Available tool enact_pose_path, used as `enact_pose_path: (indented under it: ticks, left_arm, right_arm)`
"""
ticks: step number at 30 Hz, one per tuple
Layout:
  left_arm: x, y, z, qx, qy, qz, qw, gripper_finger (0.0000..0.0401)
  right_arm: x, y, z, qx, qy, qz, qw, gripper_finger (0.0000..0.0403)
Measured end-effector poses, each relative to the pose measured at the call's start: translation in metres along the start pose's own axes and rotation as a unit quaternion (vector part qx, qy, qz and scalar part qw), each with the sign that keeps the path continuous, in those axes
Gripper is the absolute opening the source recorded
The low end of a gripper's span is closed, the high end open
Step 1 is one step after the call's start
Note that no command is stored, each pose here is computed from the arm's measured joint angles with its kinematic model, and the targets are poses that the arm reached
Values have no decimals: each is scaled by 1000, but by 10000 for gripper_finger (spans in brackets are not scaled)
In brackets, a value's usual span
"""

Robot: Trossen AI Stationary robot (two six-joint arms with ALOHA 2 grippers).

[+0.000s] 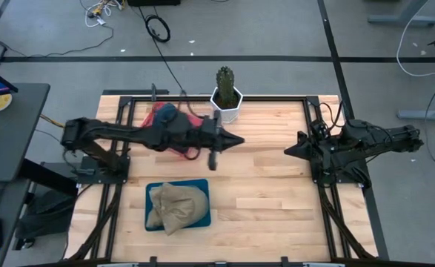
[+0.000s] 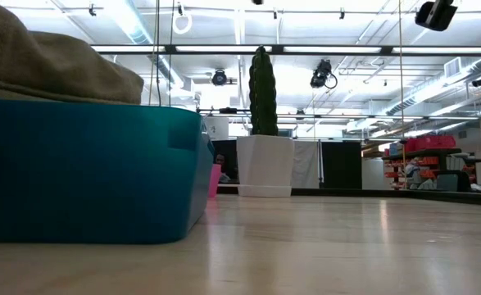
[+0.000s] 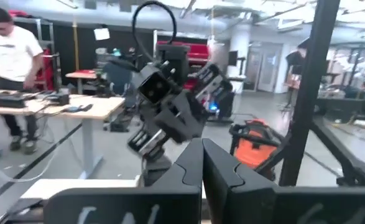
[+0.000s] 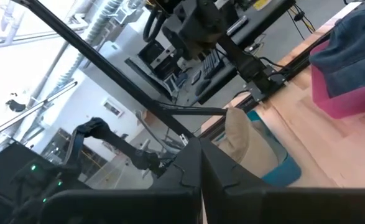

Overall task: Pick & Place hat
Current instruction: Return to Home Position

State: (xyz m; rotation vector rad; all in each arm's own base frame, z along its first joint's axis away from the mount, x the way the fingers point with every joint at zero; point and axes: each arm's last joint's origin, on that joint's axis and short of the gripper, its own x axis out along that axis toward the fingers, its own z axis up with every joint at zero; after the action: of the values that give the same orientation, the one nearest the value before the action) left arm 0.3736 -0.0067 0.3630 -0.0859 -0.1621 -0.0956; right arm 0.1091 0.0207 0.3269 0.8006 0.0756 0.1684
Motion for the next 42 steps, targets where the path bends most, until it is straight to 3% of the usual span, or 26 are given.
enact_pose_path:
  ticks: [8,17,42]
  left_arm:
    - [-68,-5,8,23,-23,26,999,2]
    - [-134,-8,-6,30,-43,31,998,2]
    - [-254,-10,-58,12,-107,41,993,2]
  right_arm:
    - [0,0,0,-38,-6,-6,999,0]
    - [1,-2,2,-46,-30,-34,998,14]
    - [19,-7,-3,-39,-12,-62,997,2]
